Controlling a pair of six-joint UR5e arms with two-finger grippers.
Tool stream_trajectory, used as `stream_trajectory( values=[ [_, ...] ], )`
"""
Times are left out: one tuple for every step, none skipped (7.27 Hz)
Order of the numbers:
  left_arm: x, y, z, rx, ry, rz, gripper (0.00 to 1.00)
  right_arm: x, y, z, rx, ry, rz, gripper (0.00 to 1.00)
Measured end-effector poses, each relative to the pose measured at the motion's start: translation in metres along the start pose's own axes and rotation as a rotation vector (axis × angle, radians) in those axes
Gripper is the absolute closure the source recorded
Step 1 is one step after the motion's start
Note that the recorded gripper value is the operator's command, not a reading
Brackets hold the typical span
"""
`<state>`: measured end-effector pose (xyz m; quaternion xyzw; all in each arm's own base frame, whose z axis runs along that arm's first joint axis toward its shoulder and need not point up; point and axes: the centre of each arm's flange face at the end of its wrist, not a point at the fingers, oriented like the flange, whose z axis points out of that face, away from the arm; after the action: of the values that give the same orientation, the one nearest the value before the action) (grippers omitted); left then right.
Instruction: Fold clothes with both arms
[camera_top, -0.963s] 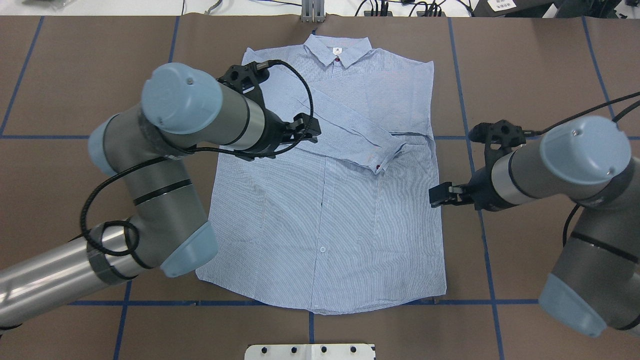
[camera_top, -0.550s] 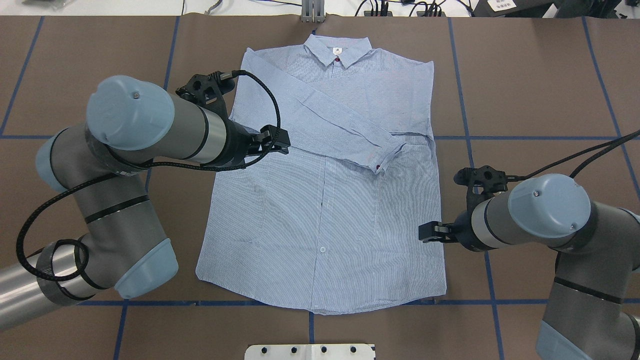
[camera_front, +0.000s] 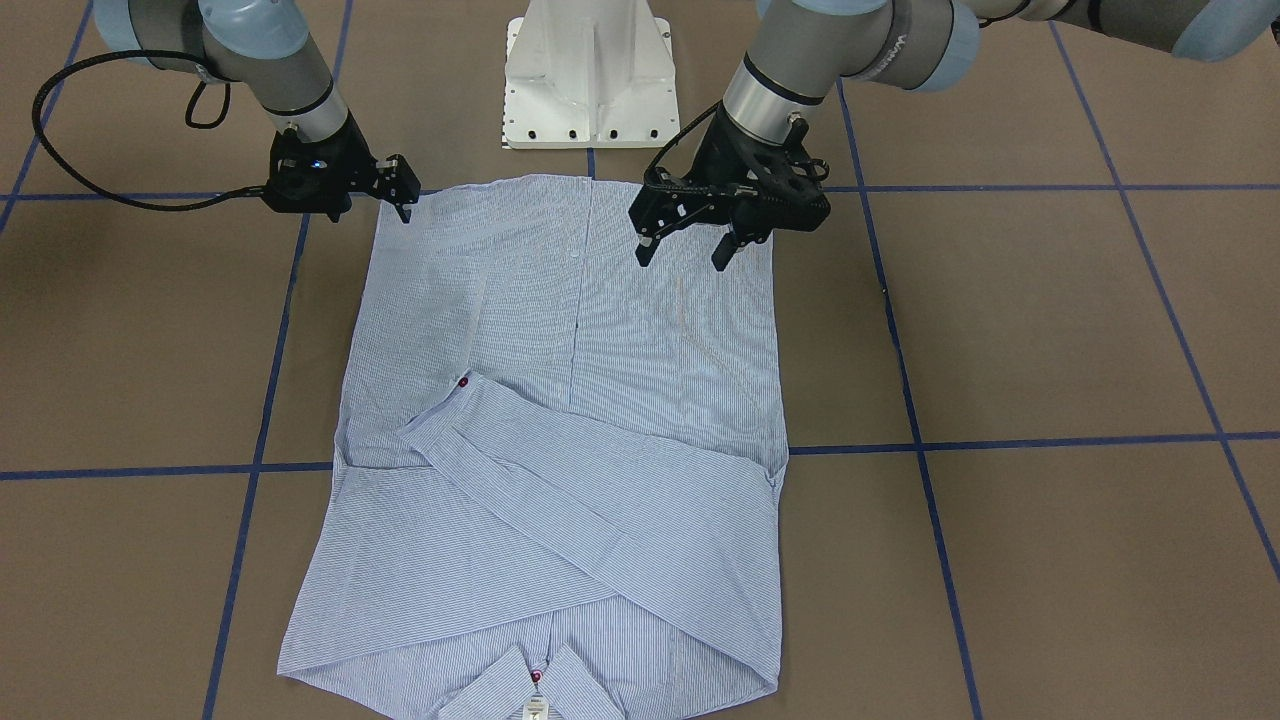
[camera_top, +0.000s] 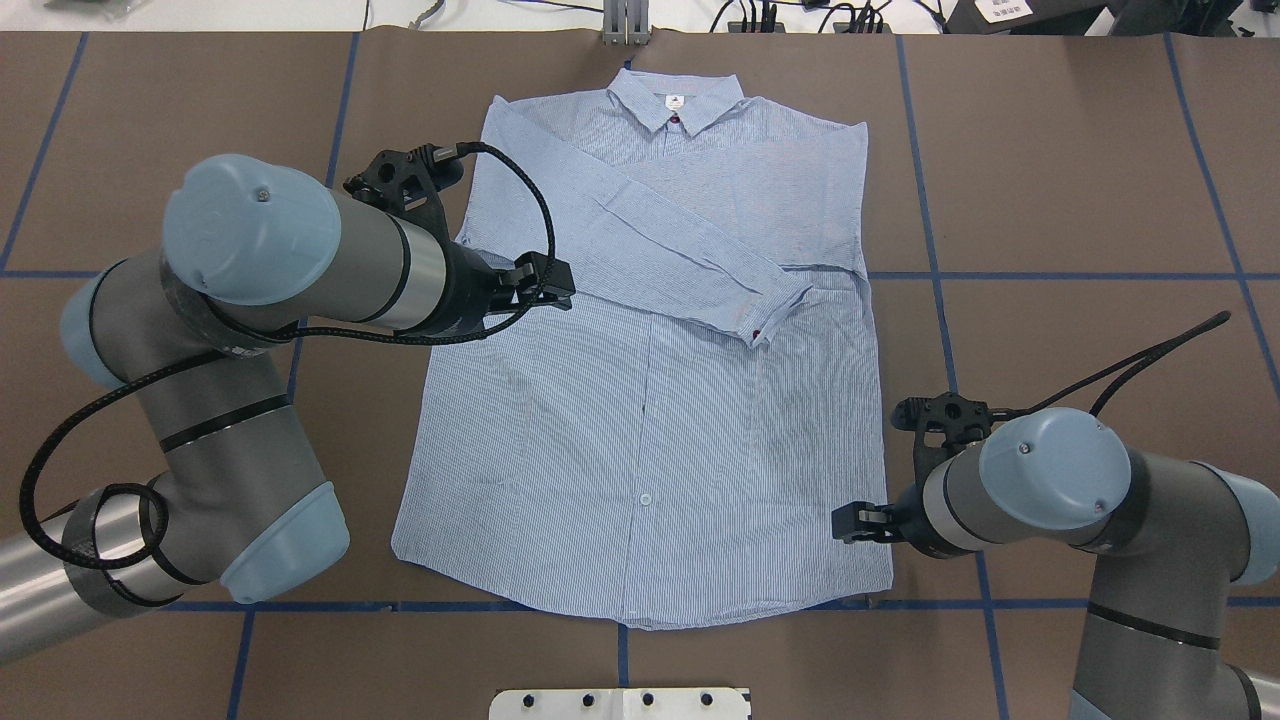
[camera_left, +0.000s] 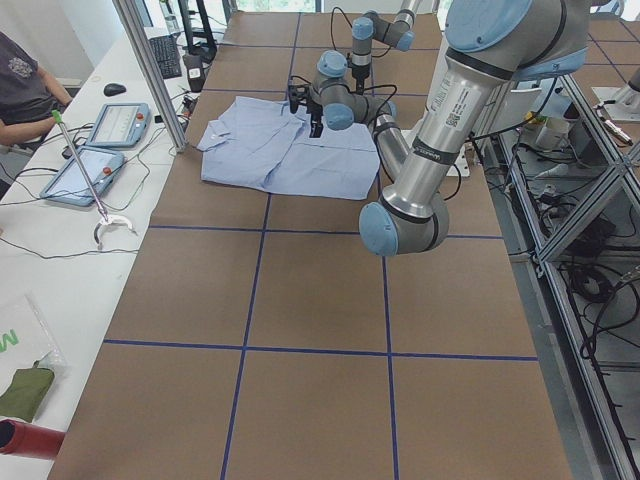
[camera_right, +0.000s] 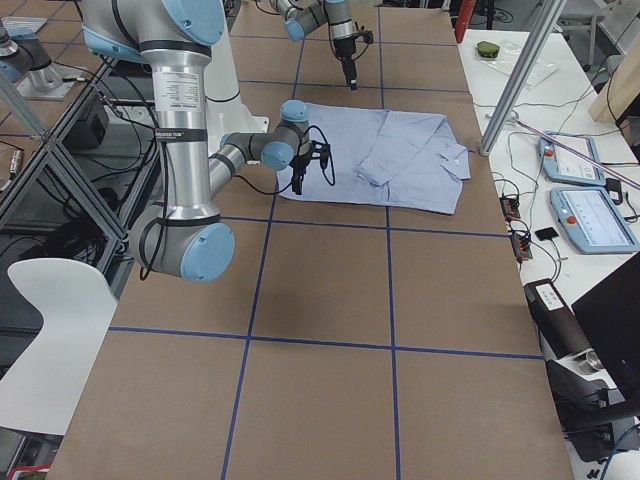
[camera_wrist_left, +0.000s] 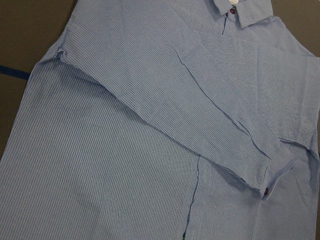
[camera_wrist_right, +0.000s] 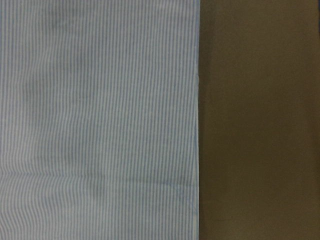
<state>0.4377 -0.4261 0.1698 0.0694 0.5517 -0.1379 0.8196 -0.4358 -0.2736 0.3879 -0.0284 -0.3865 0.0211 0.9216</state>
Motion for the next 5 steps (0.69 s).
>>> stream_trajectory(
  values=[
    [0.001,0.000,0.000,0.001,0.001,0.000,0.00,-0.002,0.009,0.009,-0.015,0.011,-0.002,0.05],
    [0.001,-0.001,-0.001,0.002,0.002,0.000,0.00,-0.004,0.015,0.014,-0.026,0.015,-0.001,0.14],
    [0.001,-0.001,-0.001,0.004,0.002,0.000,0.00,-0.006,0.018,0.016,-0.034,0.015,-0.001,0.18],
    [0.001,-0.002,-0.002,0.005,0.003,0.000,0.00,-0.006,0.020,0.018,-0.040,0.016,-0.001,0.23],
    [0.002,-0.002,-0.002,0.006,0.003,0.000,0.00,-0.007,0.021,0.019,-0.044,0.018,-0.001,0.30]
  ],
)
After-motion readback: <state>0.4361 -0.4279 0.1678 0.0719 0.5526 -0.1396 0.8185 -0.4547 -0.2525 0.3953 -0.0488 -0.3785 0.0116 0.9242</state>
